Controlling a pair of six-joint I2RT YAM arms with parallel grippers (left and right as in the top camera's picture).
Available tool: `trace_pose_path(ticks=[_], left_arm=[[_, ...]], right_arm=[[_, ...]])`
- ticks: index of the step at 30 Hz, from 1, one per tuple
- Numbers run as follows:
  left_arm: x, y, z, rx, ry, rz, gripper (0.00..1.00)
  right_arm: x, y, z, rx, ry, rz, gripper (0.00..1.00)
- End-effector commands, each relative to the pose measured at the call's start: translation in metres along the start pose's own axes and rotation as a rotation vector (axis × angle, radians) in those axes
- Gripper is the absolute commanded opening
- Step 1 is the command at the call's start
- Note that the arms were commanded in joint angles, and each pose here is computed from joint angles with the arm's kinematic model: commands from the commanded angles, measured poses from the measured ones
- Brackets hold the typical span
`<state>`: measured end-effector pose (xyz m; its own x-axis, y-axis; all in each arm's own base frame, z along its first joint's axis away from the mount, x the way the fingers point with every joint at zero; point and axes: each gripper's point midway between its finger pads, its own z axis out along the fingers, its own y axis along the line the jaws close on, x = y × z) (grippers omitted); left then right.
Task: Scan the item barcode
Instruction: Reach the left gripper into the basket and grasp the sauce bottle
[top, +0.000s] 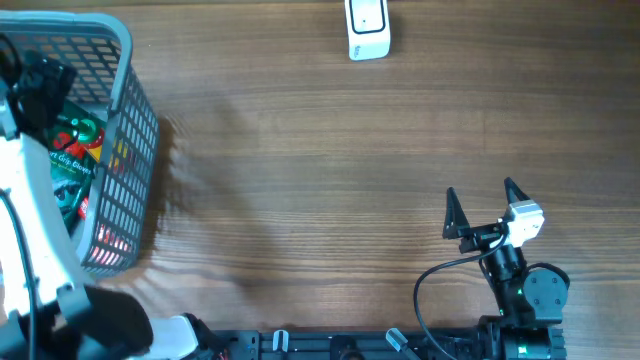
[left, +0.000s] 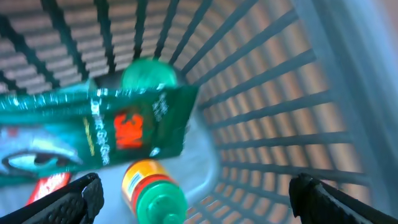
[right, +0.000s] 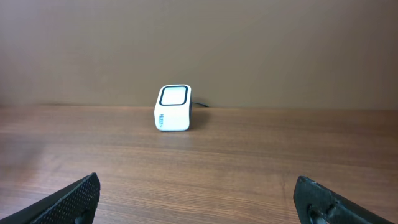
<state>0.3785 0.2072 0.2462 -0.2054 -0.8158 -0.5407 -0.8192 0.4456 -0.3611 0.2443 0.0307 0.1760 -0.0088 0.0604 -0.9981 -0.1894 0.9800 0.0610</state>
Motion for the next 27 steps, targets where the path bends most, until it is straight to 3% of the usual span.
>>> trace_pose_path(ticks=[1,9,21,23,27], left_arm=[[0.015,0.012,0.023,-0.077,0.066,-0.09,1.0],[0.047,0.022,0.06,-0.143,0.203,-0.202,1.0],[0.079,0.026,0.091,-0.173,0.336,-0.213,1.0],[0.079,0.026,0.091,-0.173,0.336,-0.213,0.9],[0.08,0.027,0.09,-0.179,0.341,-0.212,0.61]], right_arm=[[-0.003,-0.001,0.0,0.007,-0.013,-0.012,1.0],[-0.003,-0.001,0.0,0.007,-0.013,-0.012,1.0],[-0.003,-0.001,0.0,0.007,-0.013,-0.012,1.0],[-0.003,-0.001,0.0,0.007,-0.013,-0.012,1.0],[-0.003,-0.001,0.0,0.007,-0.013,-0.012,1.0]])
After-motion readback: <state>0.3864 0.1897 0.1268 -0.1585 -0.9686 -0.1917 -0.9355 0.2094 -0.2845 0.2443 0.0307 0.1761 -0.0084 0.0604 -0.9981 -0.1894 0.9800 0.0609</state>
